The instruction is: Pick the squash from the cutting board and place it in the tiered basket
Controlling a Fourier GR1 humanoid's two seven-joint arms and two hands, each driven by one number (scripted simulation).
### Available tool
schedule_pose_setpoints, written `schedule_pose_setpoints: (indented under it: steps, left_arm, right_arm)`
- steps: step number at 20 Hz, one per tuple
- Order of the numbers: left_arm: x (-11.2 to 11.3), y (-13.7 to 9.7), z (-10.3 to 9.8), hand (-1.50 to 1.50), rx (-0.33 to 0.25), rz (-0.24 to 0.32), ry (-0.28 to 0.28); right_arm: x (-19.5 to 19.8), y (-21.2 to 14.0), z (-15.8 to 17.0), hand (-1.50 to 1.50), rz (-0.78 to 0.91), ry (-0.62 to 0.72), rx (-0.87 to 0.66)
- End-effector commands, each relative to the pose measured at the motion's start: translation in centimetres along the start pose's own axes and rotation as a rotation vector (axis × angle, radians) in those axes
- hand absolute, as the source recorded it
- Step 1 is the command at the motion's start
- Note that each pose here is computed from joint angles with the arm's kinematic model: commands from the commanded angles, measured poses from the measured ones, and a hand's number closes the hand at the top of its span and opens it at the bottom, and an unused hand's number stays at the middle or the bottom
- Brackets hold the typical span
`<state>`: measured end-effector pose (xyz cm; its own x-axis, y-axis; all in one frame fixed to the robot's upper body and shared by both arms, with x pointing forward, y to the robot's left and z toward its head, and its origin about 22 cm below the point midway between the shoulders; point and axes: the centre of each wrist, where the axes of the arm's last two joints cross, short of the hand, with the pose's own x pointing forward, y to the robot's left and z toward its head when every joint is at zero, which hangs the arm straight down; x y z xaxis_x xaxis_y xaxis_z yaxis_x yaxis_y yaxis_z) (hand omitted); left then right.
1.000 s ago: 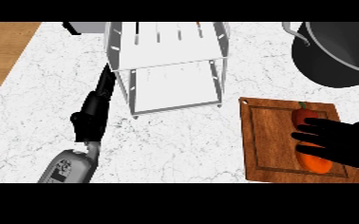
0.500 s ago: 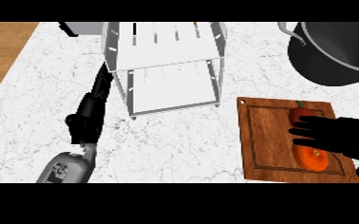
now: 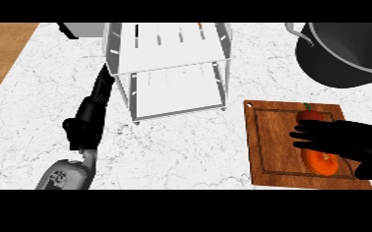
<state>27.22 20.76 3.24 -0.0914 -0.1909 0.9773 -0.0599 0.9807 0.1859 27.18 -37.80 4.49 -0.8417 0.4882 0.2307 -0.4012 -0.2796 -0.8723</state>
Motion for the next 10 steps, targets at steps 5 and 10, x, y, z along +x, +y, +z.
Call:
schedule_pose_setpoints:
  steps: [5,10]
  left_arm:
    - [-0.5,-1.3,-0.6,0.0,-0.005,-0.017,-0.013]
    - [-0.6,-1.7,-0.7,0.0,0.008,0.0,0.001]
  right_arm:
    - [-1.0,1.0,-1.7,-1.5,-0.069,-0.11,0.001]
    - [-0.7,2.9,-0.4,1.5,-0.07,-0.093,-0.091]
